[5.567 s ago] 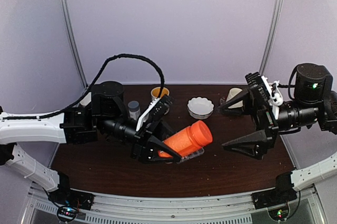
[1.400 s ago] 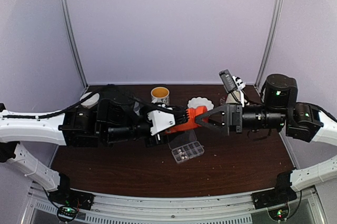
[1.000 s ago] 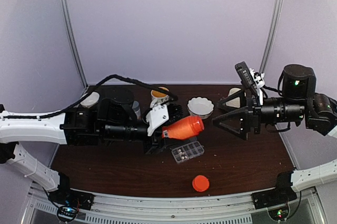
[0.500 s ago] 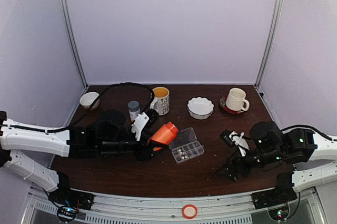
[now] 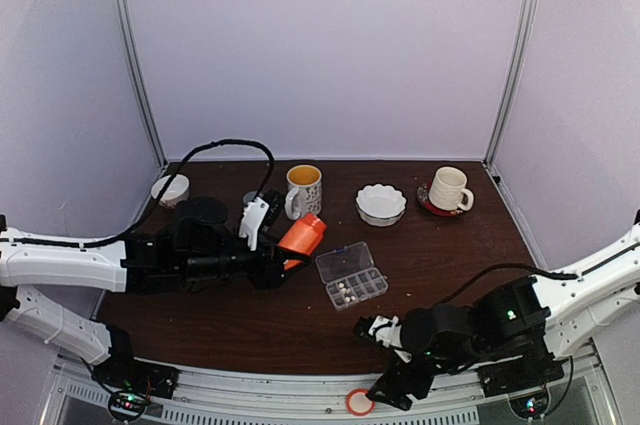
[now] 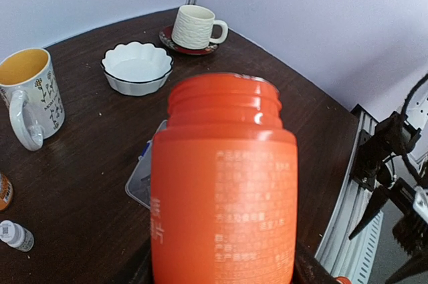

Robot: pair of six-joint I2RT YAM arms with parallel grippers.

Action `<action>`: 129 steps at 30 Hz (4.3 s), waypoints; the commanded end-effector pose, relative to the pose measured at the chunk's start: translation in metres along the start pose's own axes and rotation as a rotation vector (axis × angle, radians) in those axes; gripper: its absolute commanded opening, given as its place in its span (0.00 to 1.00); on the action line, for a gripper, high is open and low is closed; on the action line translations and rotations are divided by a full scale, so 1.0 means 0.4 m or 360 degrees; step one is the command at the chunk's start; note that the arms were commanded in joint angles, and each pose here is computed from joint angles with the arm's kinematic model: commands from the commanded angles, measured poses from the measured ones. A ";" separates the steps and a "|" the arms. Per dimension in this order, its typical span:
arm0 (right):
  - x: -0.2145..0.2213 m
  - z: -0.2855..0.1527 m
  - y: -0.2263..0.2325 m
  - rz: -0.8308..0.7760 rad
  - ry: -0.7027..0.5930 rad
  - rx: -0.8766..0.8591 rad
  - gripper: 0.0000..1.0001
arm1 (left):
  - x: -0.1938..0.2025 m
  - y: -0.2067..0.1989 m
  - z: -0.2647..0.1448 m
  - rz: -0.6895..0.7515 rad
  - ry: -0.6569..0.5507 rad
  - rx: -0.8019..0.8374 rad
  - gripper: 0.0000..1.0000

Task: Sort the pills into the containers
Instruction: Pick up the lid of the pill bottle from the corner of the board, then place the lid of the pill bottle at the center of the board, then pass from the left arm to the right

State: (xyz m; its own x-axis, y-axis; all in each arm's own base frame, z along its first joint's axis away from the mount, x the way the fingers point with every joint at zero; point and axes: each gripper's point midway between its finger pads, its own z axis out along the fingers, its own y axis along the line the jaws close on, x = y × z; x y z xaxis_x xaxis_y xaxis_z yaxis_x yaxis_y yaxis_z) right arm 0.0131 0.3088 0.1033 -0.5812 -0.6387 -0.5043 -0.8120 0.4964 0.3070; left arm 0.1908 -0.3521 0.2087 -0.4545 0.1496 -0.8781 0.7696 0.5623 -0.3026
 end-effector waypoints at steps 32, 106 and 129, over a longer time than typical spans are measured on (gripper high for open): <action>0.059 0.188 0.059 -0.0236 0.0515 0.0330 0.44 | 0.011 0.063 -0.059 0.0023 -0.0209 -0.0094 0.00; -0.266 0.013 -0.599 0.0504 -0.0223 0.0705 0.94 | -0.006 -0.004 -0.108 0.0027 -0.0292 0.0155 0.00; -0.216 0.042 -0.624 0.0196 0.0145 0.0734 0.36 | 0.025 0.020 -0.108 -0.0018 -0.0310 0.0117 0.00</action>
State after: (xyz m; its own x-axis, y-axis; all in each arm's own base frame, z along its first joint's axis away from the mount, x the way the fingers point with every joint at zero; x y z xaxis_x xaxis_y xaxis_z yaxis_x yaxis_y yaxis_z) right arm 0.2638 0.2575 0.0624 -0.6776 -0.5850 -0.4457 -0.6511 0.7590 -0.0063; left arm 0.1704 -0.3163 0.2114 -0.3908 0.0449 -0.9194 0.8058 0.4995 -0.3182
